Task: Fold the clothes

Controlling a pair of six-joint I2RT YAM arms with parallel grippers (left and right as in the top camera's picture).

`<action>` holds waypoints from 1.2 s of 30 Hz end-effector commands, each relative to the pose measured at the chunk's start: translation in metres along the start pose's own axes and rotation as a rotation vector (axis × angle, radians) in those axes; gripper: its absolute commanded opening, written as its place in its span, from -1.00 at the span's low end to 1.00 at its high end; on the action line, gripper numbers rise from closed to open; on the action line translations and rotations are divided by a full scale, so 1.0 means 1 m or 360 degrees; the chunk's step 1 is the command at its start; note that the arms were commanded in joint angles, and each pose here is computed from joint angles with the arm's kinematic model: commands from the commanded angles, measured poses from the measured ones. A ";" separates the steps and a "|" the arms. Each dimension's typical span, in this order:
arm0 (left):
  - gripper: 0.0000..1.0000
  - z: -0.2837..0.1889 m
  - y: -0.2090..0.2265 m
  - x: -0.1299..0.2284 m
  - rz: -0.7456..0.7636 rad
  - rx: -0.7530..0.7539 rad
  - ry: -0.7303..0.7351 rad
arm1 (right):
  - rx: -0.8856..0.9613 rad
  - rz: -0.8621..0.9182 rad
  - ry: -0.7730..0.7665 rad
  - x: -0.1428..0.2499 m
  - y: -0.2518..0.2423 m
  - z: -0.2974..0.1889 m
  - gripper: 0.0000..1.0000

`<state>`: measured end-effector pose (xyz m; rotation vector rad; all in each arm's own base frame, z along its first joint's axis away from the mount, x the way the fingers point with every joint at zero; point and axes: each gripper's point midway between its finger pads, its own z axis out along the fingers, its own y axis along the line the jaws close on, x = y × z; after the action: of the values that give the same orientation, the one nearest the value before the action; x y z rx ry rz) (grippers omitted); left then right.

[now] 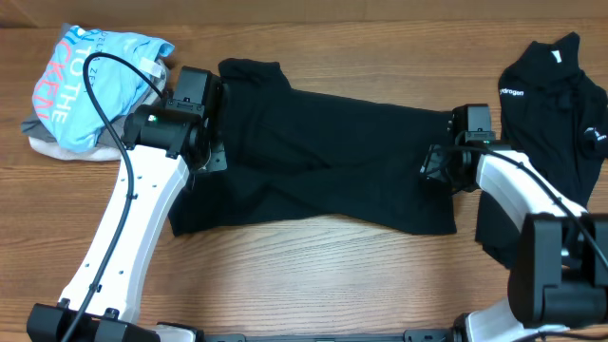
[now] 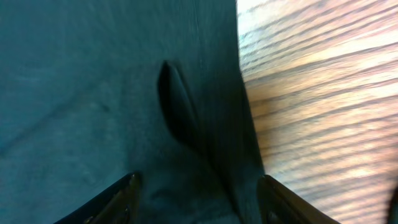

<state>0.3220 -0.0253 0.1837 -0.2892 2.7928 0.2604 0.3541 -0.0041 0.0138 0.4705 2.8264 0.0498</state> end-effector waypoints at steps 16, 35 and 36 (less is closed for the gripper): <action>-0.91 -0.002 0.003 -0.001 -0.0030 -0.0024 -0.0027 | -0.0037 -0.0022 0.0041 0.005 0.002 0.007 -0.92; -0.92 -0.056 0.017 -0.019 -0.0033 -0.0039 -0.0121 | 0.0076 0.0250 0.0292 0.029 -0.018 -0.182 -0.92; -0.91 -0.058 0.018 -0.020 -0.0034 -0.0041 -0.0125 | 0.0073 0.0257 0.0281 0.031 -0.018 -0.187 -0.92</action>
<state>0.3157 -0.0216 0.2257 -0.2919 2.7753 0.2714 0.2702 -0.0083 0.1624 0.6996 3.0430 0.0417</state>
